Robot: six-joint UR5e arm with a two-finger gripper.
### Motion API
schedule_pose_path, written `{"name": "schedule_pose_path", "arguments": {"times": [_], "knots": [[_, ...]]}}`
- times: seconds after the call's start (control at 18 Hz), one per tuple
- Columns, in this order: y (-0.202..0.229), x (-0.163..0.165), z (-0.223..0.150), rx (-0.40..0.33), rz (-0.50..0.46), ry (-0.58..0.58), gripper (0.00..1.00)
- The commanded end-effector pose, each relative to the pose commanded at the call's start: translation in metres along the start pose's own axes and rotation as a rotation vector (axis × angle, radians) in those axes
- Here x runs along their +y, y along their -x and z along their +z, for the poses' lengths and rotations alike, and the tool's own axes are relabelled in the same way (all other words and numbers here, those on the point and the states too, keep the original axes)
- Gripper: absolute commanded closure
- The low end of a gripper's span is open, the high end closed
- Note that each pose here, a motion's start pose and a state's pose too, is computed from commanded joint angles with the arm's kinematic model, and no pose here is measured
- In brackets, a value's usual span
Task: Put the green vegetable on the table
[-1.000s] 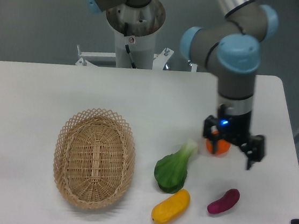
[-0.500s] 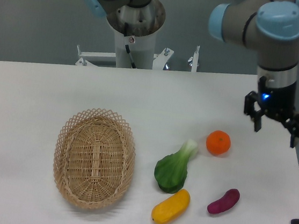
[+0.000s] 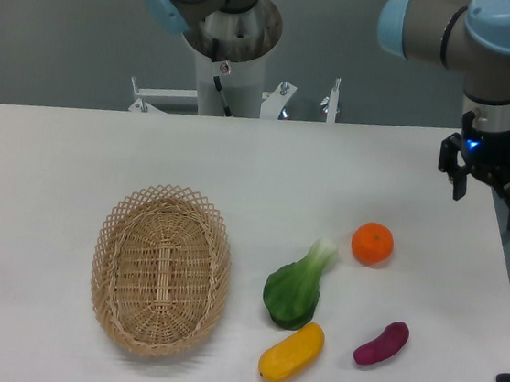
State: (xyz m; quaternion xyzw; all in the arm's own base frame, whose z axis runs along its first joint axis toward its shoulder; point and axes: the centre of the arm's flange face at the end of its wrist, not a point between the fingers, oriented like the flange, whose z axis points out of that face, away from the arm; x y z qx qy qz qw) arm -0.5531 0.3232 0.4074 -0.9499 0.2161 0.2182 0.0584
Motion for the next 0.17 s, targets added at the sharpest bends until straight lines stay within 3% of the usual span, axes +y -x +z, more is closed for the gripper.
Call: {"name": "schedule_pose_path", "arguments": {"times": [0.17], "knots": [[0.0000,0.0000,0.0000,0.000,0.000,0.000,0.00]]}}
